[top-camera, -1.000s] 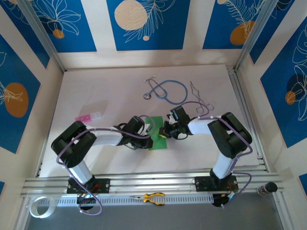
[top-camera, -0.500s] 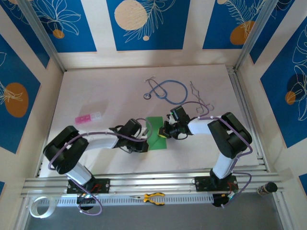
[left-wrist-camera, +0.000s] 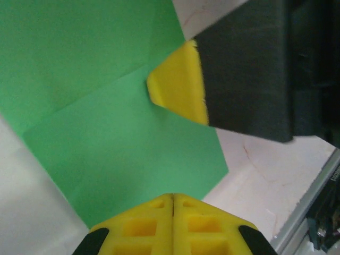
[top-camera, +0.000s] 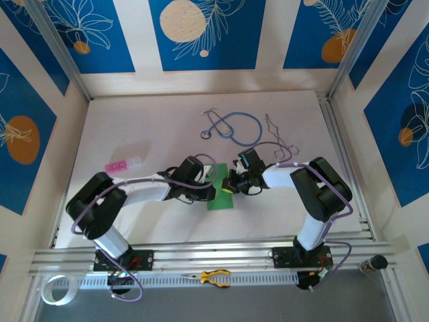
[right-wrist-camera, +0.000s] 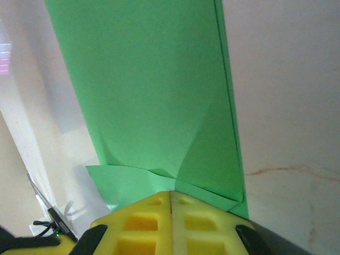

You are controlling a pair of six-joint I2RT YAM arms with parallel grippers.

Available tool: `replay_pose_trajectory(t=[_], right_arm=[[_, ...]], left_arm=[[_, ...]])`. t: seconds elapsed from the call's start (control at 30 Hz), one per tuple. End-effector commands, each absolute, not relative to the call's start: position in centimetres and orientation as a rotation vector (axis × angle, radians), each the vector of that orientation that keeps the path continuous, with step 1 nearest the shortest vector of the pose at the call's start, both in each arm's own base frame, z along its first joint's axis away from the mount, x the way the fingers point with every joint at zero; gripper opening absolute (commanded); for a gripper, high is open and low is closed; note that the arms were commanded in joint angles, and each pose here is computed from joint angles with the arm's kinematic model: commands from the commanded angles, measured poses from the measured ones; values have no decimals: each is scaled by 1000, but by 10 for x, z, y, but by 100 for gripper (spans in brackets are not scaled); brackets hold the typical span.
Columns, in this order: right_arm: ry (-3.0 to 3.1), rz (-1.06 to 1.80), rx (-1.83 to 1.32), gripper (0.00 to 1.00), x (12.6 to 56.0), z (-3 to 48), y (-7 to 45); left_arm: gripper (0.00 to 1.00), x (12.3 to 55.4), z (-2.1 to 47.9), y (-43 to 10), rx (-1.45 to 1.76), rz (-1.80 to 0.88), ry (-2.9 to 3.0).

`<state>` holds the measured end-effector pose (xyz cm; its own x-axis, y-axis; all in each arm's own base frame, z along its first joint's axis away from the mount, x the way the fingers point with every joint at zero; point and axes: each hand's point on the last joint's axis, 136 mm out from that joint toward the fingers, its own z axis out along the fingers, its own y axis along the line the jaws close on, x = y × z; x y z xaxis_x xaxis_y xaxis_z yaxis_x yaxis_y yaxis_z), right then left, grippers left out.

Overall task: Fold a paper plane with a square sheet of paper (pick it up from the middle)
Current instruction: Fold the triangle a second time at the center of the table.

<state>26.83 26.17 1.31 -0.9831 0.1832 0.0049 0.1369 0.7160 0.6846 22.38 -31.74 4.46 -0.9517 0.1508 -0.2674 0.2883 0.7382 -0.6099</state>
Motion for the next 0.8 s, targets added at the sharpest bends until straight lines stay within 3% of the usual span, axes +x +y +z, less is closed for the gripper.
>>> replay_pose_trajectory(t=[0.0,0.2,0.53,0.77], right_arm=[[3005,911,381,0,247,-24,234],[2987,962,348,0,251,-15,239],[2862,1115,108,0,258,45,270],[2897,1165,114,0,245,28,281]], left_arm=[[0,228,31,-316,305,-939,2785],[0,210,-1,-291,275,-819,2894],[0,196,-13,-279,271,-803,2929],[0,199,-11,-278,271,-787,2915]])
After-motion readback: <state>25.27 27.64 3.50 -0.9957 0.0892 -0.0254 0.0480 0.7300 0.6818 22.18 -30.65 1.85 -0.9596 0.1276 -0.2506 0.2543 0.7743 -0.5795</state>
